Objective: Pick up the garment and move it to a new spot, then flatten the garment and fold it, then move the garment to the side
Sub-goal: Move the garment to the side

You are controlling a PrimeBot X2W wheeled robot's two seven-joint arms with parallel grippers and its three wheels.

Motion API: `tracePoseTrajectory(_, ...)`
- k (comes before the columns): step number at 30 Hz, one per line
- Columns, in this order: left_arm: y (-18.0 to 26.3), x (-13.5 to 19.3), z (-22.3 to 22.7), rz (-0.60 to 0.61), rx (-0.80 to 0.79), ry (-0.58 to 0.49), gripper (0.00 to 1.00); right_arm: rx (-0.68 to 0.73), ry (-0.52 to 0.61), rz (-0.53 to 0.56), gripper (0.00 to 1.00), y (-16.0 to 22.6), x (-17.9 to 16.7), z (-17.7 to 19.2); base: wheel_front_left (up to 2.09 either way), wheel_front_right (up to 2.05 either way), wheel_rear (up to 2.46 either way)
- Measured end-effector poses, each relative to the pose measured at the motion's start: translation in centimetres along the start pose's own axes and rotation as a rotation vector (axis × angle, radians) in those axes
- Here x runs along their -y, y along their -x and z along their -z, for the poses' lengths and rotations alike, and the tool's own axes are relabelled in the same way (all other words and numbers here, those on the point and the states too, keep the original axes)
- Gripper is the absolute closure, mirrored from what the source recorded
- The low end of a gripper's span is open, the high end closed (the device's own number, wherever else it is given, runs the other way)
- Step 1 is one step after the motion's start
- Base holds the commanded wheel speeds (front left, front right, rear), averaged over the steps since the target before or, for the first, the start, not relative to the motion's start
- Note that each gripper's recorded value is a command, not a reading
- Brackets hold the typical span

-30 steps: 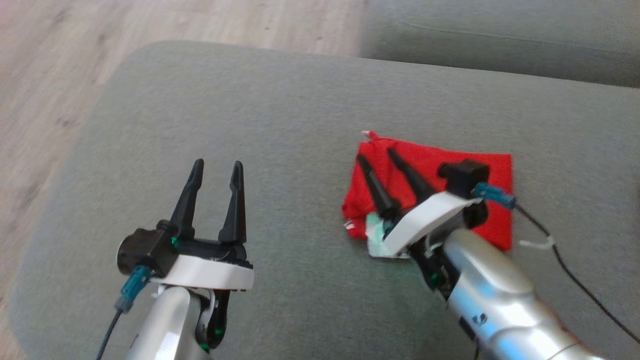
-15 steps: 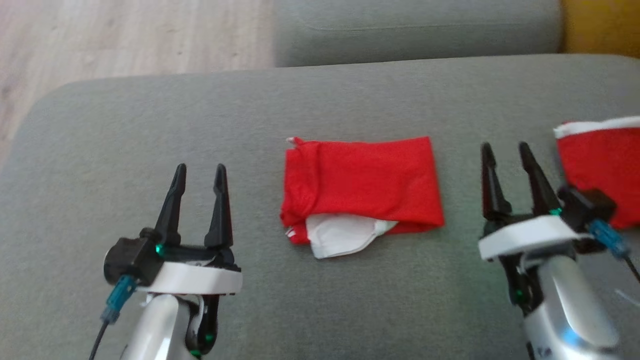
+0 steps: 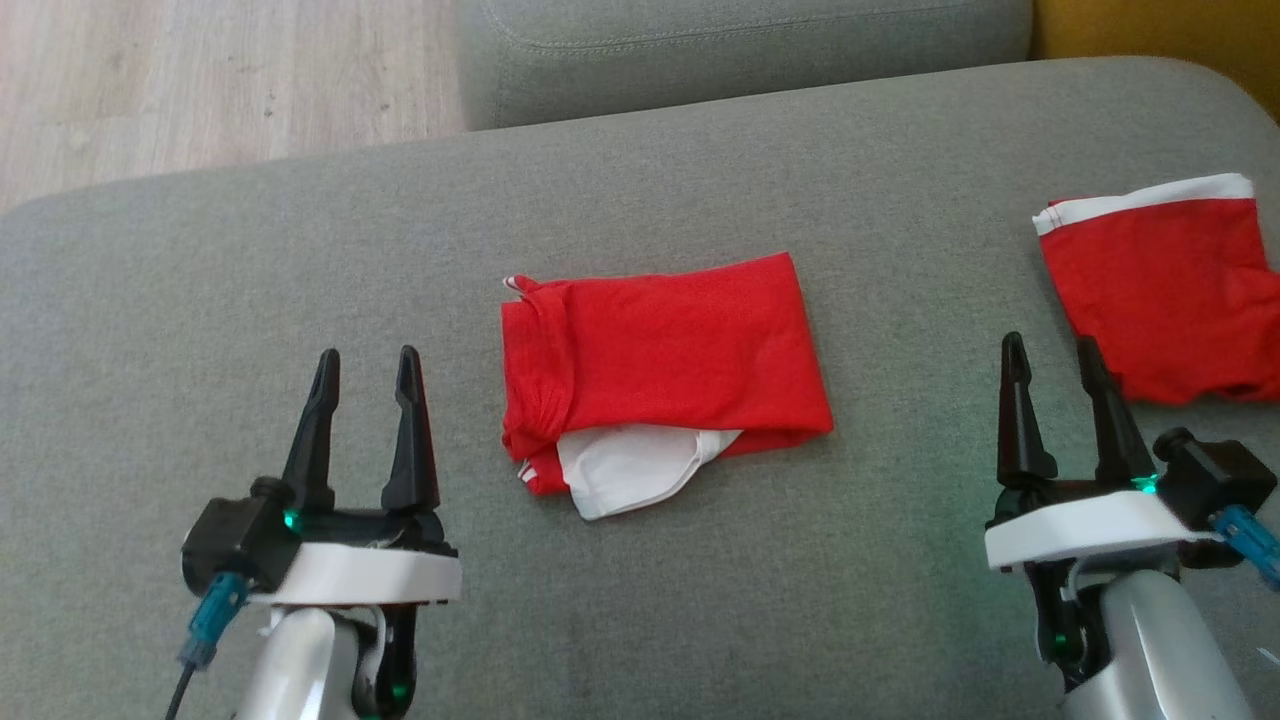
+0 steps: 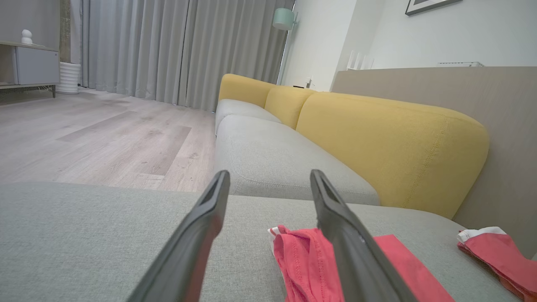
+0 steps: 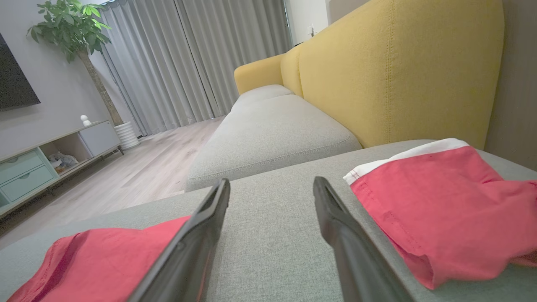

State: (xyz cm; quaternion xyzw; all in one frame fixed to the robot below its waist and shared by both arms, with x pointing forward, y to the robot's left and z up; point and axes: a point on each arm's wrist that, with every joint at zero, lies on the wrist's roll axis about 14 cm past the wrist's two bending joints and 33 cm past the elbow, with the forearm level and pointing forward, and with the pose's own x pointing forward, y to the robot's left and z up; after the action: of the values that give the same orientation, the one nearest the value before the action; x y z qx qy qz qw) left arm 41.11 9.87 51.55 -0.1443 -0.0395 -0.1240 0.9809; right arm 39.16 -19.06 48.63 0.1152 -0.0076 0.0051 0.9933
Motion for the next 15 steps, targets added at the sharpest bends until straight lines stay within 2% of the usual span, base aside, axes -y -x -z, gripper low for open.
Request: tracePoseTrajectory(15,0.1,-1.3,0.2,-0.03,-0.006,-0.005,0.0,-0.048,0.021,-0.053,0.0,-2.2,-1.7,1.7,0.0,0.0,0.0)
